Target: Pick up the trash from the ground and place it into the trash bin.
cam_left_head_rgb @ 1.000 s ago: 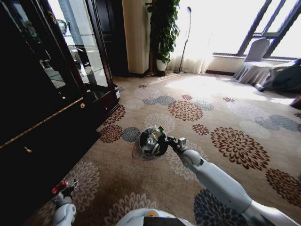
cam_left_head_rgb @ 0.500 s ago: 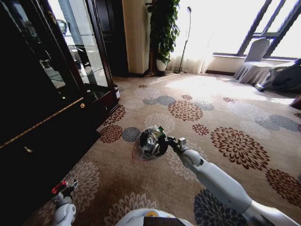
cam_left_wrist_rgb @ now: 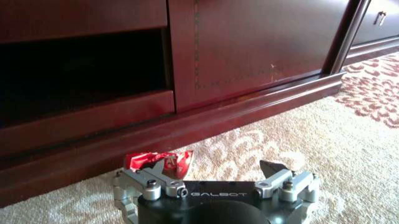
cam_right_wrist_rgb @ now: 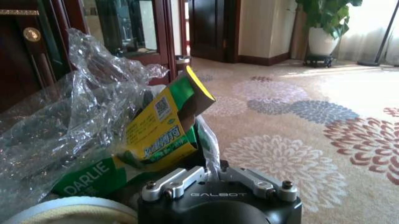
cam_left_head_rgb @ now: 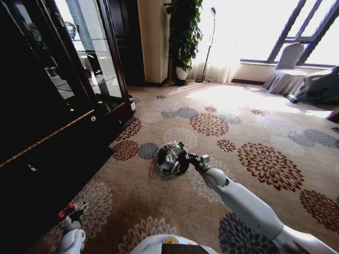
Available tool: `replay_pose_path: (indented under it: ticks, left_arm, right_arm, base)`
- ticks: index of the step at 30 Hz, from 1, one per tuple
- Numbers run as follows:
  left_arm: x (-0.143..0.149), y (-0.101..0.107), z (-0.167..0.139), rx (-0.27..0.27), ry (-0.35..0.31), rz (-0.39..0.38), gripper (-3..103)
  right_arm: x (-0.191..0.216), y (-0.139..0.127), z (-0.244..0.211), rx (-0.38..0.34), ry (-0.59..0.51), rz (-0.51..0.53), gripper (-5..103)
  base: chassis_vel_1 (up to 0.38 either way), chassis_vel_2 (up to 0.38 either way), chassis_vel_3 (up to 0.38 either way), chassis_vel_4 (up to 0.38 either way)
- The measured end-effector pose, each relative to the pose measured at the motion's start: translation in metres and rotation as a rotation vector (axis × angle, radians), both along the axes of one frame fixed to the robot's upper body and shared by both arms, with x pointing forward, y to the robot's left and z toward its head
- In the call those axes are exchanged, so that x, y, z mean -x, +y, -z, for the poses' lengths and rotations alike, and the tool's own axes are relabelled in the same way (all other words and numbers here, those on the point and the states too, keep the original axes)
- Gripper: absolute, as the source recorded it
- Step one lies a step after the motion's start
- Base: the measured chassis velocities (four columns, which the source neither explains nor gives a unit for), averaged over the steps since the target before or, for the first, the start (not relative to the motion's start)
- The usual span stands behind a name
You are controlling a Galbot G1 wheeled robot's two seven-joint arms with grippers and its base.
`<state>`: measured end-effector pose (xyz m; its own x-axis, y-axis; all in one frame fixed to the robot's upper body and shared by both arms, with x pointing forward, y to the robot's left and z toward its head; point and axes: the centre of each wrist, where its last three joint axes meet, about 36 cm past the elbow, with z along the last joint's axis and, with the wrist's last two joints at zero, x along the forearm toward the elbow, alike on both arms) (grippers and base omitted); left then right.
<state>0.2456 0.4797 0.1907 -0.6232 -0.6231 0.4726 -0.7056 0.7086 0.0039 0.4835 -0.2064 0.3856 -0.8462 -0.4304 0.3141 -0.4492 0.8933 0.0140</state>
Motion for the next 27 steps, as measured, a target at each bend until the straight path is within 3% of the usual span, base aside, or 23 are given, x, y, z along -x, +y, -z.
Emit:
replay_pose_path:
  ticks: [27]
  left_arm:
    - [0.0000,0.0000,0.0000,0.000,0.000,0.000,100]
  right_arm:
    - [0.0000,0.0000,0.0000,0.000,0.000,0.000,1]
  base:
    - [0.017,0.018,-0.015,-0.015]
